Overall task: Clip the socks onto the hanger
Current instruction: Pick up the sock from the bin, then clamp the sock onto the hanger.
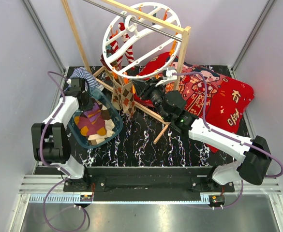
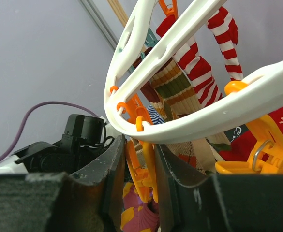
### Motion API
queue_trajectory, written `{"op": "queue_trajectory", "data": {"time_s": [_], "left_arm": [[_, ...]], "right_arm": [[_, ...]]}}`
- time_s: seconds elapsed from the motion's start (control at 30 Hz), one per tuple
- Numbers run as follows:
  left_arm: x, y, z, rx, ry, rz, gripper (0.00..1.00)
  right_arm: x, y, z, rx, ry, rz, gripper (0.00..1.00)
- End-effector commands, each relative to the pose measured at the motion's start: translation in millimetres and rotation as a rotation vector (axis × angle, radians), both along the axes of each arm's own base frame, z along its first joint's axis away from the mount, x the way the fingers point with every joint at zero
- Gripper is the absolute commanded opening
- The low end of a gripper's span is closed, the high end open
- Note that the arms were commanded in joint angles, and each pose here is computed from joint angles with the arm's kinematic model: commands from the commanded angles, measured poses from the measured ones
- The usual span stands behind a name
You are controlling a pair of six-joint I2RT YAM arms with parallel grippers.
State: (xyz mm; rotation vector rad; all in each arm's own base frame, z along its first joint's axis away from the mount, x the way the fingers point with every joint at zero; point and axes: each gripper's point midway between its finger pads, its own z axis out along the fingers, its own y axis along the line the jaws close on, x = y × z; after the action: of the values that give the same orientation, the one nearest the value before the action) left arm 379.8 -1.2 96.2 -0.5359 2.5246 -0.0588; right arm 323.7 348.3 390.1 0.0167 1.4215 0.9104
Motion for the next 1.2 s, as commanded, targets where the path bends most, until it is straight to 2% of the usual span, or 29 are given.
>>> {"op": "queue_trajectory", "data": {"time_s": [0.0,0.2,0.4,0.43,0.53,0.73,0.93,1.0,1.17], "left_arm": [[10,7,51,0.044,-0.144,0.012,0.00],[5,9,93,0.076,-0.254,-0.032,0.00],[-14,-10,179,0.091,-0.498,-0.159,0.00],[-22,-14,205,0.090,-0.578,-0.179,0.00],[-41,-34,255,0.081,-0.736,-0.293,0.00],[-87,-87,309,0.020,-0.936,-0.563,0.00],[-129,-138,316,-0.097,-1.041,-0.819,0.00],[-140,-158,304,-0.152,-1.030,-0.905,0.00],[-149,-186,289,-0.203,-1.066,-1.007,0.00]], "right_arm": [[0,-6,8,0.010,-0.016,-0.004,0.02],[-2,-4,12,0.012,-0.024,0.006,0.02],[-3,-1,15,0.006,-0.033,0.020,0.02],[-3,0,16,0.011,-0.032,0.028,0.01],[-5,2,19,0.015,-0.037,0.045,0.01],[-8,5,26,-0.010,-0.054,0.069,0.01],[-7,2,26,-0.014,-0.050,0.073,0.00],[-7,1,25,-0.016,-0.048,0.076,0.00],[-7,-2,31,-0.010,-0.056,0.081,0.00]]}}
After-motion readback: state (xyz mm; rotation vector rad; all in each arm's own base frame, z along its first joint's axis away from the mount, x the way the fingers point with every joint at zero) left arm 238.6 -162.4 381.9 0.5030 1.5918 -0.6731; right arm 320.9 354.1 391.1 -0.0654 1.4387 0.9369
